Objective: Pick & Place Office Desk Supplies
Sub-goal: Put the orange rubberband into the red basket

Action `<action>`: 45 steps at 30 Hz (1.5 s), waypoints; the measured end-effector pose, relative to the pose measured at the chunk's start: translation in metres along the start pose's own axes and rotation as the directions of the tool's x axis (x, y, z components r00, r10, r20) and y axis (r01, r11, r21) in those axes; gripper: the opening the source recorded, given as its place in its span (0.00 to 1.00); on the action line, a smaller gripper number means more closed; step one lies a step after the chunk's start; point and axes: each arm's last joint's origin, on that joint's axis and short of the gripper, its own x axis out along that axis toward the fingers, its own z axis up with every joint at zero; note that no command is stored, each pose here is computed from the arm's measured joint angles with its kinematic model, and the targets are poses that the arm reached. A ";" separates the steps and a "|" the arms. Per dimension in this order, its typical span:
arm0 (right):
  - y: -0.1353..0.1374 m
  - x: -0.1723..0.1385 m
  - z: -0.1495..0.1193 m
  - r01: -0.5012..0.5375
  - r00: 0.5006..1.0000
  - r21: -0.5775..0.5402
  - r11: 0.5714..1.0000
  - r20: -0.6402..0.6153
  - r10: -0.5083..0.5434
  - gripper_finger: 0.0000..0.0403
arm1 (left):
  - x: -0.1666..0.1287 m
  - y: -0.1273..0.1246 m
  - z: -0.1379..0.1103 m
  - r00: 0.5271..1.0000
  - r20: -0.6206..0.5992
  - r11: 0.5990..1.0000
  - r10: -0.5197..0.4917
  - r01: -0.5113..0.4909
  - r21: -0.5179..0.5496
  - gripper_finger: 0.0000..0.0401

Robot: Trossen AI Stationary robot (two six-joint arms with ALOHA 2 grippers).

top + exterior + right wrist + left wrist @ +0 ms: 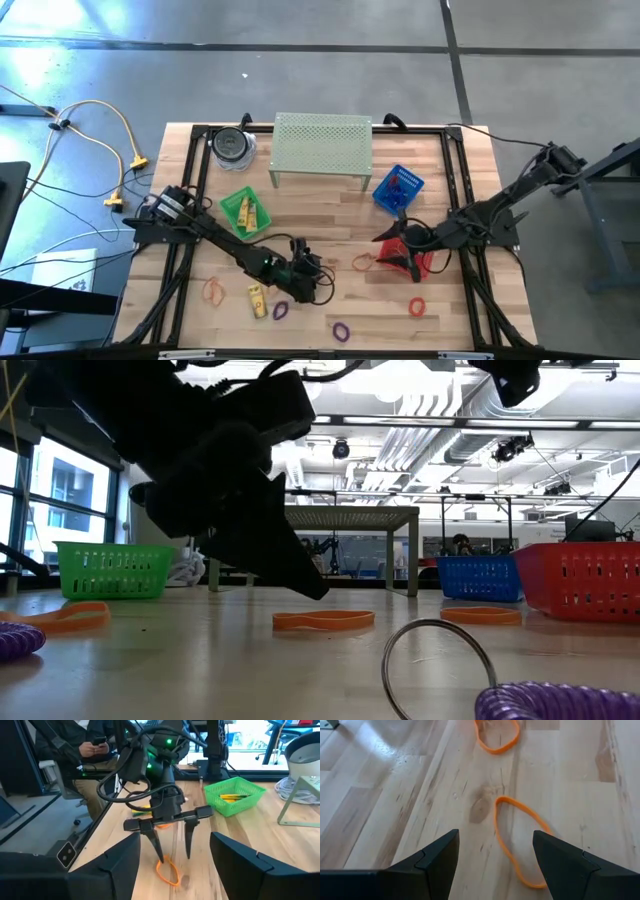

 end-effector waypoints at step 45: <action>0.002 0.003 -0.004 -0.007 1.000 -0.008 1.000 -0.020 0.007 0.57 | 0.018 -0.005 -0.026 0.984 -0.159 0.996 -0.079 0.070 -0.062 0.03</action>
